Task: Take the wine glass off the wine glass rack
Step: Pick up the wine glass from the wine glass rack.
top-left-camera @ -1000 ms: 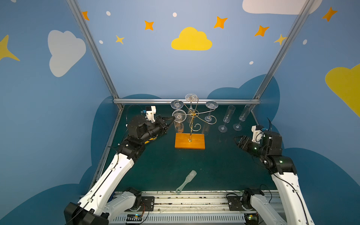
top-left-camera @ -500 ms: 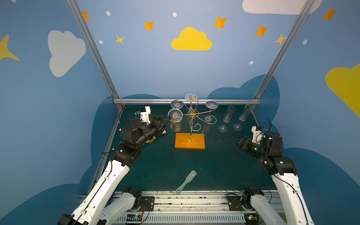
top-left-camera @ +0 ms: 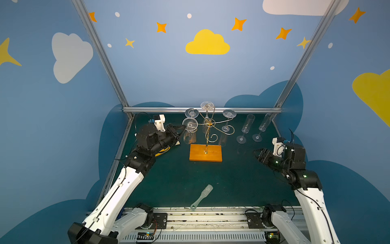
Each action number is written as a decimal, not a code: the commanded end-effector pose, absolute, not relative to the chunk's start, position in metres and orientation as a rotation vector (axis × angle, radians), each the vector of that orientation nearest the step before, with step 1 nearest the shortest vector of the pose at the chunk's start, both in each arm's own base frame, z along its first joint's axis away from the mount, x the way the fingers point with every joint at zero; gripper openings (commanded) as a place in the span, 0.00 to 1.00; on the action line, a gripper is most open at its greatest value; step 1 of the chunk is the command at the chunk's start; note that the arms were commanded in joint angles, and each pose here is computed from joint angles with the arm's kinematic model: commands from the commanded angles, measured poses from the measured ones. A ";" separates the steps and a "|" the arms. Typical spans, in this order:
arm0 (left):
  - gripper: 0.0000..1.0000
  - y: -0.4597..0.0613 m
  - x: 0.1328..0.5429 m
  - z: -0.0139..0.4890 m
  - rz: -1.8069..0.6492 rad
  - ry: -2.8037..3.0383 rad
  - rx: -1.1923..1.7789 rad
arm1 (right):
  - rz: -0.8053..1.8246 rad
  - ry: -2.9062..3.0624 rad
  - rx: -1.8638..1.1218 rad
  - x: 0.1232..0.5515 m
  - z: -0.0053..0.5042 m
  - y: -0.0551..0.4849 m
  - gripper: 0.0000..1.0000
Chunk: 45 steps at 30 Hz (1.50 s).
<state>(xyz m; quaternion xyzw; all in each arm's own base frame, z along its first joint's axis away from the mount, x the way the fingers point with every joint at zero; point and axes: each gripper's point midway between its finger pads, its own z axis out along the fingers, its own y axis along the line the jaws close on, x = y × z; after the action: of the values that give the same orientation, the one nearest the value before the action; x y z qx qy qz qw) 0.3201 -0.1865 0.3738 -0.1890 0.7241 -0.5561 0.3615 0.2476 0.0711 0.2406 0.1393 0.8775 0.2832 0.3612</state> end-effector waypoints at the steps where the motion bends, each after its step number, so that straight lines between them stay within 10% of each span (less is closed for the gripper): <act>1: 0.03 -0.190 0.320 0.401 -1.468 1.804 -0.412 | 0.726 2.268 0.355 0.244 0.241 0.072 0.65; 45: 0.03 -0.198 0.245 0.373 -1.575 1.947 -0.259 | 0.767 2.268 0.321 0.217 0.264 0.077 0.65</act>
<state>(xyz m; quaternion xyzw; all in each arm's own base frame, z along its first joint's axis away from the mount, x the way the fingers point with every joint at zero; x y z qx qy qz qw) 0.2559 -0.2040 0.3686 -0.1093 0.7378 -0.6006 0.2879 0.2257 0.0710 0.2505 0.1364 0.8810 0.2814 0.3551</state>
